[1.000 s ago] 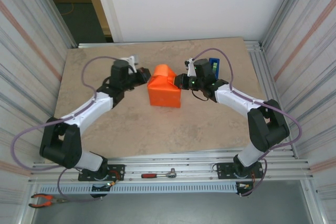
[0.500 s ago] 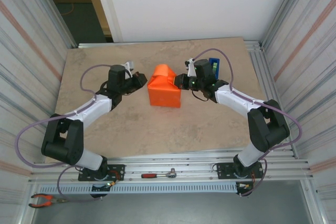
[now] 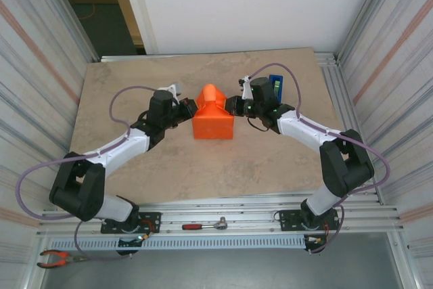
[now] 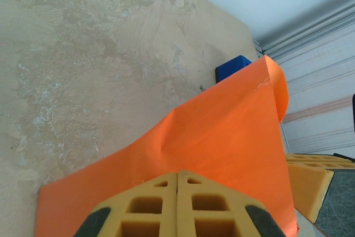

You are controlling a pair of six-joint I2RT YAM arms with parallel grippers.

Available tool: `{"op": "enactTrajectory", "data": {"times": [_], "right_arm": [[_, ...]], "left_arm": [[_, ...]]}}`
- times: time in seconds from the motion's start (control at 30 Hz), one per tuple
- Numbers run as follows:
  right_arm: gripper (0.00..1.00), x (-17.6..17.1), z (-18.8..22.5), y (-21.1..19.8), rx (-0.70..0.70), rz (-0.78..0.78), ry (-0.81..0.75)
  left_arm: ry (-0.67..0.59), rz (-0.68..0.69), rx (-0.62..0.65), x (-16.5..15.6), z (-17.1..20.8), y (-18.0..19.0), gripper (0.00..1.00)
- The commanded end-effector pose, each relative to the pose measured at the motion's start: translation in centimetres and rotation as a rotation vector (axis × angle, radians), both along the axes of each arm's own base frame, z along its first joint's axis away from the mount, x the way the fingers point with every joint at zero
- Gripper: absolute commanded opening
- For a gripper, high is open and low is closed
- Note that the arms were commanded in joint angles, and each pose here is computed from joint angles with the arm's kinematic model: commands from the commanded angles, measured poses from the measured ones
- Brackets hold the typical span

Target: Wrap the gift box in paper

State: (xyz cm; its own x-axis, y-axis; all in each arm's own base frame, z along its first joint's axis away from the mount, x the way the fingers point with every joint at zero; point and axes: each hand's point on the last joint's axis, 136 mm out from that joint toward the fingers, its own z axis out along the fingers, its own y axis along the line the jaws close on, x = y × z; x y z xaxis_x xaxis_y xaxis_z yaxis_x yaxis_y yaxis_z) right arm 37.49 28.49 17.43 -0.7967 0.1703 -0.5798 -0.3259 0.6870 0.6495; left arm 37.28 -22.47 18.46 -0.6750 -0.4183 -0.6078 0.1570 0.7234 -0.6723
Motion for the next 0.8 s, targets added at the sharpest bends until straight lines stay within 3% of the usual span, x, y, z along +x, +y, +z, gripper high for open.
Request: {"op": "enactTrajectory", "data": {"times": [0.0,0.4,0.77], "right_arm": [[0.0,-2.6,-4.7,-0.3,-0.072,0.013,0.158],[0.0,-2.8,-4.9,-0.3,-0.073,0.013,0.159],[0.0,-2.7,-5.1,-0.2,-0.072,0.013,0.165]], "left_arm": [[0.006,0.003,0.057,-1.6,-0.3,0.0,0.0],[0.005,0.036,0.098,-3.1,-0.3,1.4,0.0],[0.019,0.004,0.07,-3.7,-0.7,0.0,0.0]]}}
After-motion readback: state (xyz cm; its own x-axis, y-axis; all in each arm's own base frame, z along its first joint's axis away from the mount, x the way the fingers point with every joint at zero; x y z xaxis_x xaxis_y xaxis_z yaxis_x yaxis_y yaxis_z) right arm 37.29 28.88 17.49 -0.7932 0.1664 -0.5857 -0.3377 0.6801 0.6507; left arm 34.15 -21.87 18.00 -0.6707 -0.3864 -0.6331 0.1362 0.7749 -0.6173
